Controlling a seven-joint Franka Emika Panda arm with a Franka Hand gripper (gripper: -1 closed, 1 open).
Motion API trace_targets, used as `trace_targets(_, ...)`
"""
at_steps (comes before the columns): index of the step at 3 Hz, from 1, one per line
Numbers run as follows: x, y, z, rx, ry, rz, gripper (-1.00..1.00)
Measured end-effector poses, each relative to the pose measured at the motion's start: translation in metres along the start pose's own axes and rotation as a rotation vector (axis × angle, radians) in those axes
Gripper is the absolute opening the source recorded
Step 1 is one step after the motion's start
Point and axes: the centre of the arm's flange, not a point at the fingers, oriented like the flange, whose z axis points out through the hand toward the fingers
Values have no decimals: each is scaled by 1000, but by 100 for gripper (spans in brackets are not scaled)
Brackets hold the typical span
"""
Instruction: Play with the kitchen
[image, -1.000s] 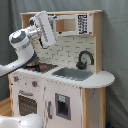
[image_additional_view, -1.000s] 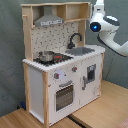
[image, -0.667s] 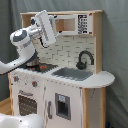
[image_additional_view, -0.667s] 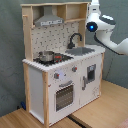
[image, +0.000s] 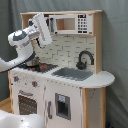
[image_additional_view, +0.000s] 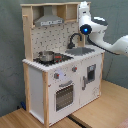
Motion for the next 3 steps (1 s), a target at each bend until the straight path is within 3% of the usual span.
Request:
trace_targets(2, 35, -7, 17, 59, 53, -9, 100)
trace_targets(3, 51, -22, 16, 99, 84, -30, 100)
